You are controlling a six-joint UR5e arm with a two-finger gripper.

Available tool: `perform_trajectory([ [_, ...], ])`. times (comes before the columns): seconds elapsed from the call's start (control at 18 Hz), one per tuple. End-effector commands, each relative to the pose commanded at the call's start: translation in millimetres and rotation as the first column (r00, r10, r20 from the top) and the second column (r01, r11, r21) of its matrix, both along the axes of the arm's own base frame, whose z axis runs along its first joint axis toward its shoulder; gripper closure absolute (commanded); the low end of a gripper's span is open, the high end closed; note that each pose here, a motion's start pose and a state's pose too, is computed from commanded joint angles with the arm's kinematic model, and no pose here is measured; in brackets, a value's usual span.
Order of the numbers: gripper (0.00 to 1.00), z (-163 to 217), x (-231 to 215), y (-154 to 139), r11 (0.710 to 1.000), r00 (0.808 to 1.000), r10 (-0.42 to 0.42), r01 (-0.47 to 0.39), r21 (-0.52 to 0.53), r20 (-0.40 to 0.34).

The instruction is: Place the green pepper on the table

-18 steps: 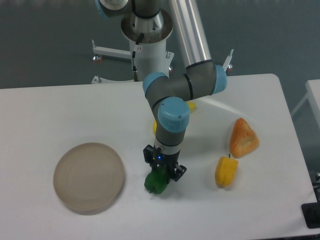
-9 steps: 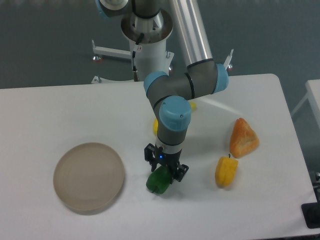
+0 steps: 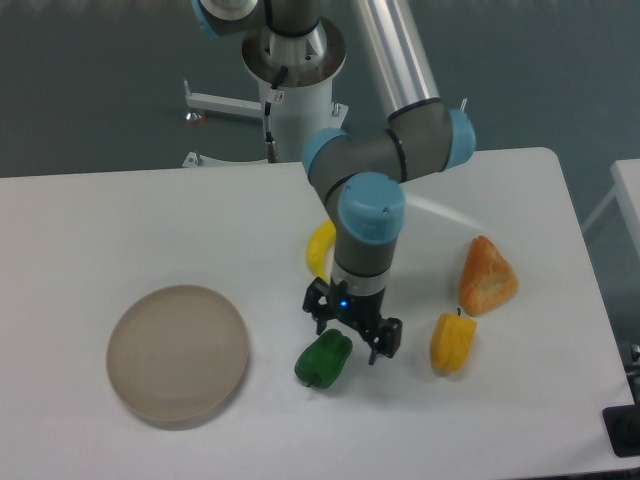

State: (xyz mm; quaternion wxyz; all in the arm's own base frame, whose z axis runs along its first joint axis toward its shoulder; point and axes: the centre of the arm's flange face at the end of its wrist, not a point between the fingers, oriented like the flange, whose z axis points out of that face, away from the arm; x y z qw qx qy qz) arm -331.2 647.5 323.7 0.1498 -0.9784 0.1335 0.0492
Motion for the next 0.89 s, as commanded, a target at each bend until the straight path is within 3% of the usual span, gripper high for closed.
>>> perform_trajectory([
  [0.44,0.00,25.6,-51.7,-10.9,0.999,0.995,-0.052,0.050,-0.020,-0.089],
  [0.89,0.00,32.7,-100.3,-22.5,0.996,0.988,-0.091,0.088,-0.029,-0.126],
])
